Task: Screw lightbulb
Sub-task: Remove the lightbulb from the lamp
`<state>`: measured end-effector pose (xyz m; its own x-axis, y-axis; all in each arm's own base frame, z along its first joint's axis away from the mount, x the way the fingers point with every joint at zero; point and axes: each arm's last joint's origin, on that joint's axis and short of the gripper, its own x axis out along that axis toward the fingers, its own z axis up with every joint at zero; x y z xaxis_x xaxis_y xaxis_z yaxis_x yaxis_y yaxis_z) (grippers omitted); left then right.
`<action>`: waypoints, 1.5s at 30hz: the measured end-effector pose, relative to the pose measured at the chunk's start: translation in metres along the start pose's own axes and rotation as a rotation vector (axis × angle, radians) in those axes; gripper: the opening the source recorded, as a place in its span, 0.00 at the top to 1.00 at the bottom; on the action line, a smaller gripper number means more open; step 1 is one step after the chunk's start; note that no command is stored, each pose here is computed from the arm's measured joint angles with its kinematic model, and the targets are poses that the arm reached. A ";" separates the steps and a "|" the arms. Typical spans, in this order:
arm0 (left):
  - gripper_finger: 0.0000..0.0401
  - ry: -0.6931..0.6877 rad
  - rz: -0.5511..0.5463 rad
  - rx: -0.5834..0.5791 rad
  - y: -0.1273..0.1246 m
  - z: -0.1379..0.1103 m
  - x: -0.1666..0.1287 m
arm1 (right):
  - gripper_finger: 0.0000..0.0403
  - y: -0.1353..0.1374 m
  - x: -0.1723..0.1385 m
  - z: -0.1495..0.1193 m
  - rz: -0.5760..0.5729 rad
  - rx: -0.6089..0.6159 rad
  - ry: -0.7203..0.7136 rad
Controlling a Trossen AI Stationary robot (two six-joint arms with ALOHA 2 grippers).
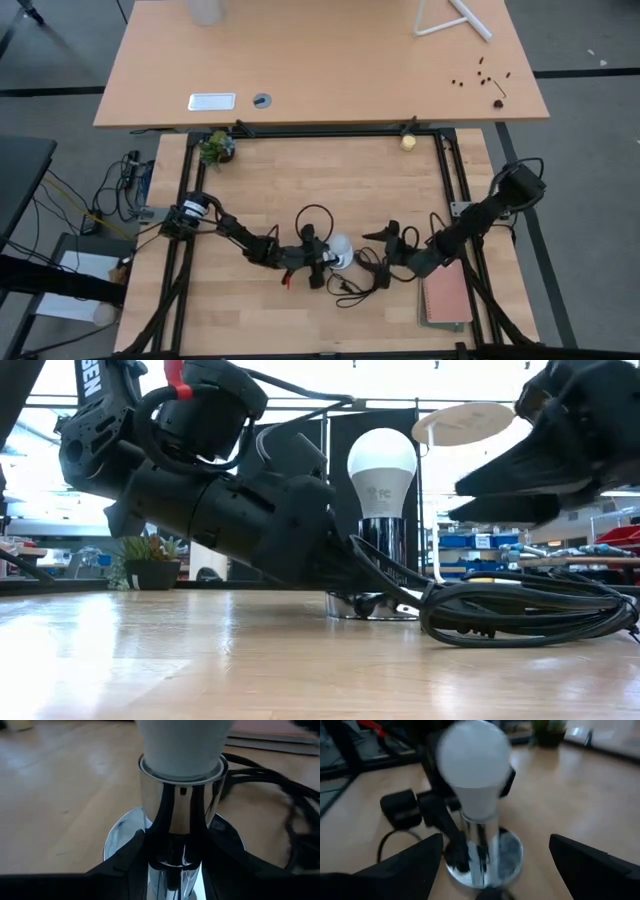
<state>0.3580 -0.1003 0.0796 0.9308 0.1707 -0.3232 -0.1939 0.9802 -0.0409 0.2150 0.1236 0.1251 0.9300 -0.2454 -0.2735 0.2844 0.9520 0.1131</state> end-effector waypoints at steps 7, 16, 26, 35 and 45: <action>0.54 0.019 0.118 -0.007 -0.001 0.006 0.007 | 0.07 0.015 0.029 -0.008 -0.101 -0.137 -0.101; 0.54 0.023 0.125 -0.025 -0.002 0.009 0.010 | 0.07 0.016 0.050 -0.015 -0.095 -0.051 -0.170; 0.54 0.025 0.125 -0.031 -0.002 0.009 0.010 | 0.08 0.012 0.068 0.004 -0.145 -0.048 -0.233; 0.54 0.029 0.126 -0.029 -0.002 0.009 0.009 | 0.16 0.009 0.078 0.011 -0.137 -0.072 -0.238; 0.54 0.029 0.129 -0.029 -0.002 0.010 0.009 | 0.44 0.007 0.080 0.008 -0.105 -0.105 -0.210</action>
<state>0.3701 -0.0992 0.0860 0.8883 0.2914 -0.3550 -0.3203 0.9470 -0.0241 0.2939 0.1092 0.1120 0.9277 -0.3661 -0.0732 0.3666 0.9304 -0.0081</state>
